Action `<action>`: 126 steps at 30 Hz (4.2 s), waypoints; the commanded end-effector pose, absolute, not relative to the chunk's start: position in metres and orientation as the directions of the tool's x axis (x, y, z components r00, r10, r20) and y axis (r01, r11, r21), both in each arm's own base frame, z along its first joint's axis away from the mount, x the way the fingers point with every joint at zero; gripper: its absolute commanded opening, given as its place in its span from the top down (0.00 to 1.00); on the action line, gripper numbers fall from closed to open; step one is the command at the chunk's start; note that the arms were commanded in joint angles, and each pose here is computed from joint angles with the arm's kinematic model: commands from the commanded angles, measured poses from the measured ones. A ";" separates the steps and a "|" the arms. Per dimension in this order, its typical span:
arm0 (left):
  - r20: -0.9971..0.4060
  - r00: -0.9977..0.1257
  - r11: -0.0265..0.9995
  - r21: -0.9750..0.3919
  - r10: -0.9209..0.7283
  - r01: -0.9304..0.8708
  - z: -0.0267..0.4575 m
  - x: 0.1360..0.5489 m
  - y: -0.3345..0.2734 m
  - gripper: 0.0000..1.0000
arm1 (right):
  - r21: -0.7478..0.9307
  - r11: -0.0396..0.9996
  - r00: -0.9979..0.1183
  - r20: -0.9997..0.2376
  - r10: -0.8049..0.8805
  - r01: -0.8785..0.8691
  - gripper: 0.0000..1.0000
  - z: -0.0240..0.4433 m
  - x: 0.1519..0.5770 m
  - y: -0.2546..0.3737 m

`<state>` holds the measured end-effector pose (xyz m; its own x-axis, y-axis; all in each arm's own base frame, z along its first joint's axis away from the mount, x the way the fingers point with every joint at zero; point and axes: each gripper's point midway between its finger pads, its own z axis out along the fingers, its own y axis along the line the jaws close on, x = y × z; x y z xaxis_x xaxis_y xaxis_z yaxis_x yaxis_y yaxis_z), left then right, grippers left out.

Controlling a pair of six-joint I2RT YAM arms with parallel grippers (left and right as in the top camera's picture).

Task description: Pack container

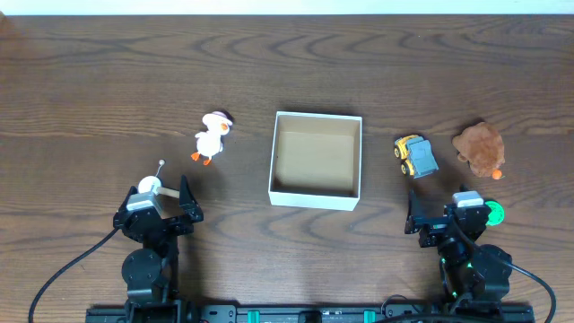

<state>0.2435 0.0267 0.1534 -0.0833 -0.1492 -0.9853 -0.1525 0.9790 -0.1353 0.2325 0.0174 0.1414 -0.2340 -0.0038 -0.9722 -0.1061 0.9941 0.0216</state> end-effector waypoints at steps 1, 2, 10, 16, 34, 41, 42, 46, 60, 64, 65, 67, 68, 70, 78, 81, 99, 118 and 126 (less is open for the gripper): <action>-0.979 -0.144 0.980 -0.118 -0.142 -0.163 0.134 0.243 0.027 0.02 | 0.027 0.994 -0.234 -0.972 0.002 -0.105 0.01 0.141 0.232 0.018; -0.979 -0.144 0.980 -0.118 -0.142 -0.163 0.134 0.243 0.027 0.02 | 0.027 0.994 -0.234 -0.972 0.002 -0.105 0.01 0.141 0.232 0.018; -0.979 -0.144 0.980 -0.118 -0.142 -0.163 0.134 0.243 0.027 0.02 | 0.027 0.994 -0.234 -0.972 0.002 -0.105 0.01 0.141 0.232 0.018; -0.979 -0.144 0.980 -0.118 -0.142 -0.163 0.134 0.243 0.027 0.02 | 0.028 0.994 -0.234 -0.972 0.002 -0.105 0.01 0.141 0.232 0.018; -0.971 -0.064 0.966 -0.219 -0.229 -0.139 0.159 0.245 0.023 0.02 | 0.113 0.993 -0.246 -0.964 0.102 -0.033 0.01 0.140 0.233 0.009; -0.962 -0.147 0.965 -0.208 -0.231 -0.157 0.166 0.253 0.023 0.02 | 0.132 0.991 -0.296 -0.947 0.126 -0.002 0.01 0.146 0.237 0.006; -0.959 -0.163 0.965 -0.206 -0.232 -0.160 0.168 0.256 0.024 0.02 | 0.131 0.991 -0.307 -0.943 0.126 0.004 0.01 0.149 0.238 0.005; -0.947 -0.220 0.965 -0.197 -0.233 -0.172 0.176 0.267 0.024 0.02 | 0.121 0.992 -0.332 -0.935 0.123 0.027 0.01 0.165 0.248 0.001; -0.872 -0.446 0.972 -0.125 -0.204 -0.200 0.228 0.315 0.026 0.02 | 0.066 0.997 -0.537 -0.840 0.070 0.027 0.01 0.226 0.317 0.000; -0.821 -0.535 0.971 -0.095 -0.201 -0.219 0.241 0.320 0.031 0.02 | 0.064 0.997 -0.659 -0.749 0.072 0.036 0.01 0.230 0.332 0.000; -0.803 -0.559 0.969 -0.090 -0.206 -0.228 0.241 0.320 0.033 0.02 | 0.064 0.997 -0.682 -0.728 0.072 0.037 0.01 0.230 0.335 0.000; -0.758 -0.614 0.965 -0.077 -0.220 -0.250 0.238 0.318 0.038 0.02 | 0.086 0.996 -0.720 -0.690 0.073 0.018 0.01 0.235 0.339 0.005; -0.734 -0.640 0.963 -0.070 -0.227 -0.262 0.236 0.316 0.041 0.02 | 0.107 0.994 -0.735 -0.674 0.073 0.001 0.01 0.237 0.341 0.010; -0.684 -0.687 0.957 -0.057 -0.245 -0.284 0.230 0.311 0.046 0.02 | 0.142 0.989 -0.735 -0.674 0.072 -0.034 0.01 0.245 0.348 0.019; -0.526 -0.793 0.946 -0.085 -0.309 -0.313 0.198 0.299 0.051 0.02 | 0.177 0.978 -0.716 -0.668 0.204 0.113 0.01 0.253 0.362 0.005; -0.484 -0.814 0.942 -0.078 -0.322 -0.326 0.186 0.298 0.054 0.02 | 0.167 0.974 -0.774 -0.593 0.222 0.151 0.01 0.235 0.362 0.003; -0.417 -0.846 0.939 -0.065 -0.332 -0.337 0.163 0.307 0.058 0.02 | 0.090 0.980 -0.966 -0.174 0.193 0.180 0.01 0.119 0.367 0.008; -0.440 -0.835 0.940 -0.069 -0.330 -0.335 0.166 0.312 0.059 0.02 | -0.051 0.992 -0.989 0.093 -0.112 -0.117 0.06 0.044 0.345 0.008; -0.440 -0.835 0.940 -0.069 -0.330 -0.335 0.166 0.312 0.059 0.02 | -0.051 0.992 -0.990 0.087 -0.113 -0.118 0.33 0.044 0.346 0.009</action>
